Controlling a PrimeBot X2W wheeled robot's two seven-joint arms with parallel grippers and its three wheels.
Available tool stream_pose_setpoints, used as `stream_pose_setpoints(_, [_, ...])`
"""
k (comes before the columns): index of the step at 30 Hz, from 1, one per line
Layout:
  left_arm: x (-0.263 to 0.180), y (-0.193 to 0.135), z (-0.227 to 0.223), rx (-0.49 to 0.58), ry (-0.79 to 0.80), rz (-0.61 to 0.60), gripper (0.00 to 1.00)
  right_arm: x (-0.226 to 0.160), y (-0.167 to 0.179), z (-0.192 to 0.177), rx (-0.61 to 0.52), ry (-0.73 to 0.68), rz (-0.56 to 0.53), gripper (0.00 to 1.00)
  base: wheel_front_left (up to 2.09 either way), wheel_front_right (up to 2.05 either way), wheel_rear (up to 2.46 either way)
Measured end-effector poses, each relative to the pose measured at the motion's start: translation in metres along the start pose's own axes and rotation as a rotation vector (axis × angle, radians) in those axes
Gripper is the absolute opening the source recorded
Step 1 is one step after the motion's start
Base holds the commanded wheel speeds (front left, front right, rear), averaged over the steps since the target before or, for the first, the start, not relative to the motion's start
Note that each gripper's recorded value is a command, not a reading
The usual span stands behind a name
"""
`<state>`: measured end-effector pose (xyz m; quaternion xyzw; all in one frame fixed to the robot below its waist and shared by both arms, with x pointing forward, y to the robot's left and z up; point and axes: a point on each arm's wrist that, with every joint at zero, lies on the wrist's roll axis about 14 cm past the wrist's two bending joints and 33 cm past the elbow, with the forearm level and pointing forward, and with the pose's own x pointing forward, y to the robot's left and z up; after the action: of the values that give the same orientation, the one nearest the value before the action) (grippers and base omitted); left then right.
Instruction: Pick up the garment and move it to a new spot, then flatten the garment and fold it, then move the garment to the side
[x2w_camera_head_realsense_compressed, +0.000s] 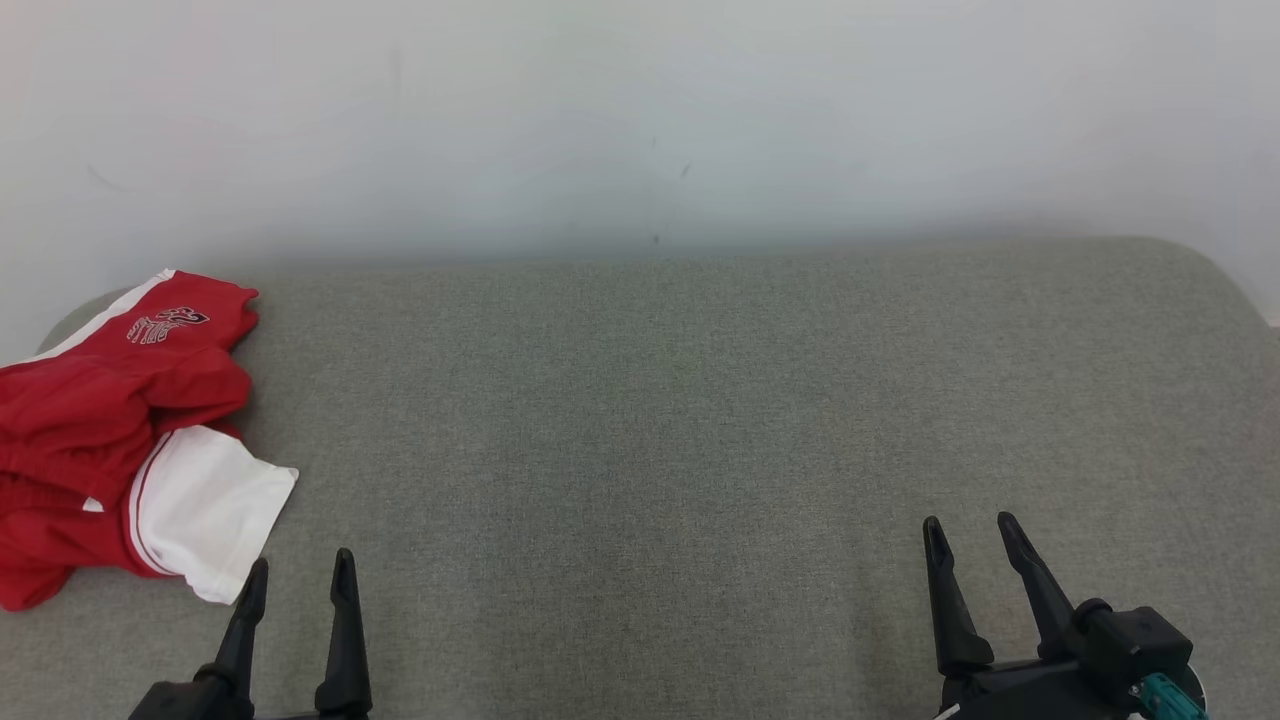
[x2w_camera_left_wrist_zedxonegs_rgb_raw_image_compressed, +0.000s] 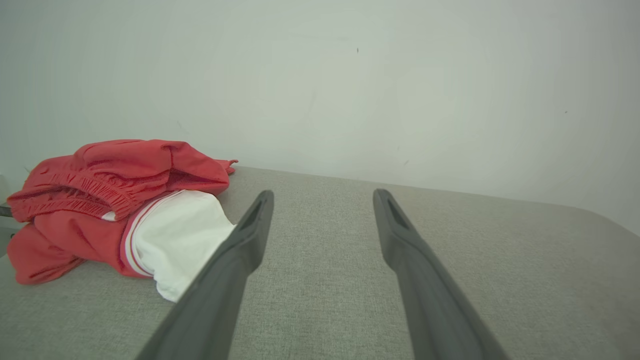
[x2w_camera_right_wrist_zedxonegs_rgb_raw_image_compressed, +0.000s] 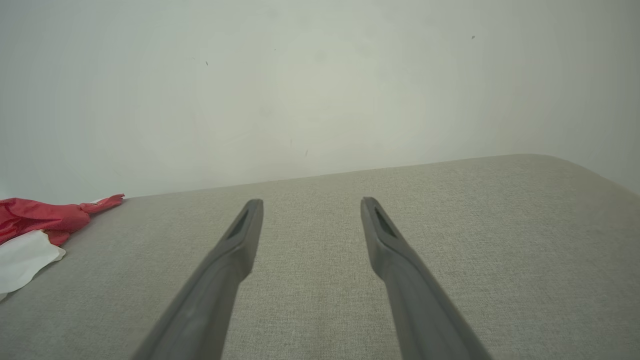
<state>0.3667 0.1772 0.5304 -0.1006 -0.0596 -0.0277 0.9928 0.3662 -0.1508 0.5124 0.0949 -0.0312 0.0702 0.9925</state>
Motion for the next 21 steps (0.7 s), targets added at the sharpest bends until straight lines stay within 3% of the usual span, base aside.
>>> stream_pose_setpoints(21, [-0.0033, -0.0061, 0.001, 0.154, -0.022, -0.051, 1.0, -0.0042, -0.0012, 0.005, -0.142, -0.029, 0.013, 1.0, 0.0, 0.0, 0.0])
